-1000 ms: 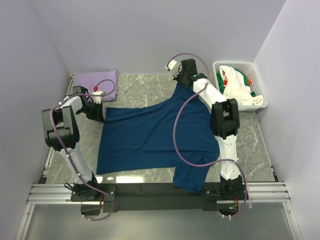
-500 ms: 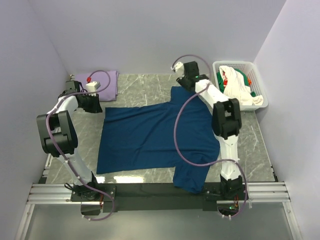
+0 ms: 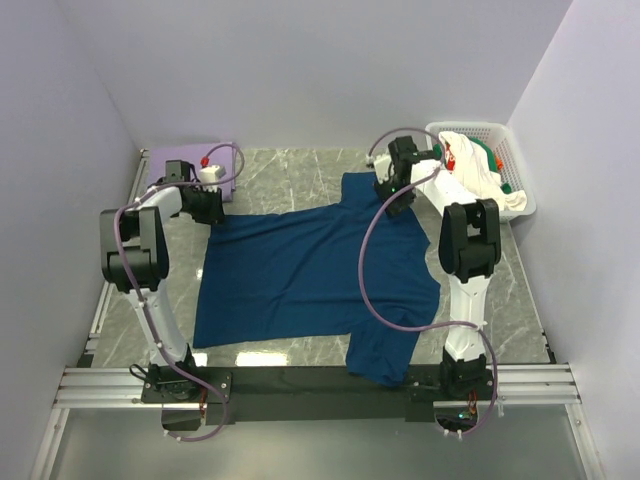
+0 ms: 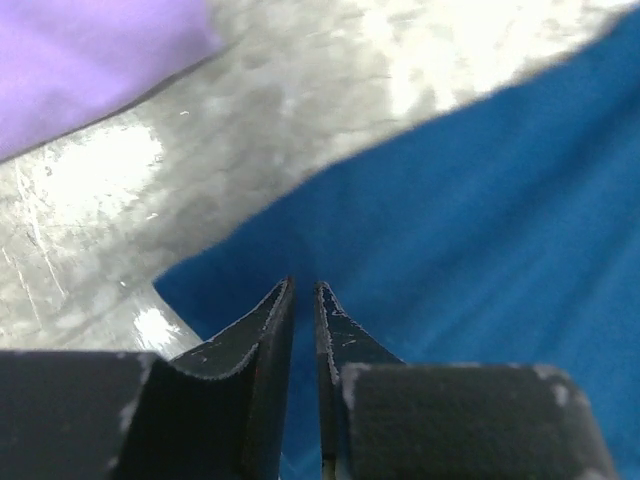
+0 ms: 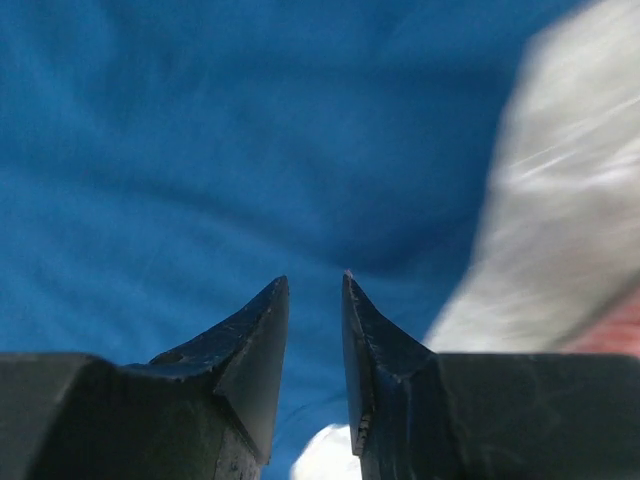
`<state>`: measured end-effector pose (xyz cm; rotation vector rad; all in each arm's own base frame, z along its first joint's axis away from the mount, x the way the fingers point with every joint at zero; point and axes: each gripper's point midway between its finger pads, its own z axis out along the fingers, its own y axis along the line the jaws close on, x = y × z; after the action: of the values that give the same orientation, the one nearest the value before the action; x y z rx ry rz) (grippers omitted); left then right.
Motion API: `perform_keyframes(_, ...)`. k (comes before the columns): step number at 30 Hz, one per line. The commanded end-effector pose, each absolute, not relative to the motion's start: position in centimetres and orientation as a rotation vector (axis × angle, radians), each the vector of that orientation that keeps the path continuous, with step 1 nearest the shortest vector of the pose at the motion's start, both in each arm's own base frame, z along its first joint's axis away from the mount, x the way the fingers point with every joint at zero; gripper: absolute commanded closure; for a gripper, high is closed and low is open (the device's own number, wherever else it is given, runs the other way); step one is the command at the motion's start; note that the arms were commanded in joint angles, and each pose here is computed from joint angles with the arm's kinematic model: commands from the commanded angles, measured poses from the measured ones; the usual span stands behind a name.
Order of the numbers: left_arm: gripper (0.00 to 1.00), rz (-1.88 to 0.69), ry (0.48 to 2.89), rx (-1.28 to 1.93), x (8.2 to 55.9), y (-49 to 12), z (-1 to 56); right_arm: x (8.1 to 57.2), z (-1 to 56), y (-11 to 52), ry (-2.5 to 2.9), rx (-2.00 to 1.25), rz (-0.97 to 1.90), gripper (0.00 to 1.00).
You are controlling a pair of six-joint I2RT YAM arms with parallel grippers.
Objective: Fold and stack the t-shirts
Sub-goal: Flatten the tshirt out
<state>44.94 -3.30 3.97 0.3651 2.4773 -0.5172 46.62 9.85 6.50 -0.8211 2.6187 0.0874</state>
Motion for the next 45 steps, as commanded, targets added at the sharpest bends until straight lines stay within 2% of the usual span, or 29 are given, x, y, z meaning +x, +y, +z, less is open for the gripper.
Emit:
perform_keyframes(1,0.81,-0.433,2.484,0.263,47.3,-1.8,4.0,42.5,3.9,10.1,2.781,-0.848,0.189,0.66)
perform_keyframes(8,0.82,-0.277,2.475,0.153,50.0,0.9,3.3,42.1,0.7,7.0,2.921,-0.838,0.055,0.65)
perform_keyframes(12,0.81,-0.287,2.461,0.139,51.1,1.3,3.3,42.5,0.6,6.4,2.925,-0.851,0.024,0.66)
perform_keyframes(15,0.76,-0.363,2.429,0.187,51.3,0.4,4.0,43.0,1.2,6.7,2.901,-0.858,0.037,0.66)
perform_keyframes(21,0.69,-0.440,2.283,0.315,51.8,-0.9,9.0,43.6,4.7,8.5,2.782,-0.882,0.155,0.63)
perform_keyframes(28,0.67,-0.524,2.260,0.395,48.3,-2.5,11.8,44.8,8.1,8.3,2.689,-0.813,0.169,0.62)
perform_keyframes(38,0.66,-0.544,2.440,0.354,43.1,-2.4,7.0,43.2,4.8,6.5,2.809,-0.766,0.141,0.63)
perform_keyframes(45,0.66,-0.506,2.571,0.370,39.3,-1.7,3.5,39.9,2.3,5.7,2.908,-0.806,0.142,0.63)
